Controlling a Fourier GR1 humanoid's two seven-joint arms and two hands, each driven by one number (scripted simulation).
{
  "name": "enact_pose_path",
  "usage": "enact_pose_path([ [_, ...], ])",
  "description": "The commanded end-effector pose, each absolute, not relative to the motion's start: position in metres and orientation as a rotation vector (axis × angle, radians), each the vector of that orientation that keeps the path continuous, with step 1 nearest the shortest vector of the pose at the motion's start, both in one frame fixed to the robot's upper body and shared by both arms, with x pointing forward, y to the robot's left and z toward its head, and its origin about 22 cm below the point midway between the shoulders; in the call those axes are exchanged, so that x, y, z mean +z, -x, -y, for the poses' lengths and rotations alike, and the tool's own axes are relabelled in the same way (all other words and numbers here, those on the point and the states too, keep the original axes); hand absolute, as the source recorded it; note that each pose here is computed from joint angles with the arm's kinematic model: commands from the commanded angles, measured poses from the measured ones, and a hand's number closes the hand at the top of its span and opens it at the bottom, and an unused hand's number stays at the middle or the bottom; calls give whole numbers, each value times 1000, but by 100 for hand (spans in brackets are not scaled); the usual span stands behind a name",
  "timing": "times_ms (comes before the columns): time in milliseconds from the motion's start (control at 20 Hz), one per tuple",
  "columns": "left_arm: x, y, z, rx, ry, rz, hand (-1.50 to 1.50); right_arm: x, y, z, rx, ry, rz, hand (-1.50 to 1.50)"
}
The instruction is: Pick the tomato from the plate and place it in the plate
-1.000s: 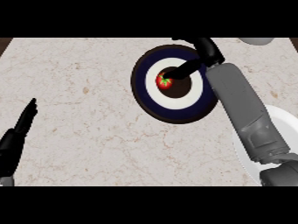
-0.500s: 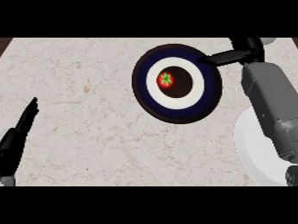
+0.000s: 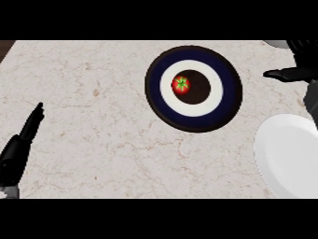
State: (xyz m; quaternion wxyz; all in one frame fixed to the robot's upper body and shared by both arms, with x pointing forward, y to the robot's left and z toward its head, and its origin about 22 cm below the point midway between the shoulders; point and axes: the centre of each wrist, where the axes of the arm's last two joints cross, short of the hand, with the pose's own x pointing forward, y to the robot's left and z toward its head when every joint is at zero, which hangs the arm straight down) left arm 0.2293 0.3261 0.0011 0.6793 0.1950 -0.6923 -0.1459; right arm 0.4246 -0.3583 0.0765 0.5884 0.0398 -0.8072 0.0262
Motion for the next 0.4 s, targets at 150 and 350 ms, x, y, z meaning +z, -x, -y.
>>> enact_pose_path([
  [150,6,-241,-318,-347,-423,1568,0,80,-407,401,92,-58,1933,-150],
  [350,8,-242,-316,-338,-411,1578,0,88,-398,424,56,-61,1934,-150],
])
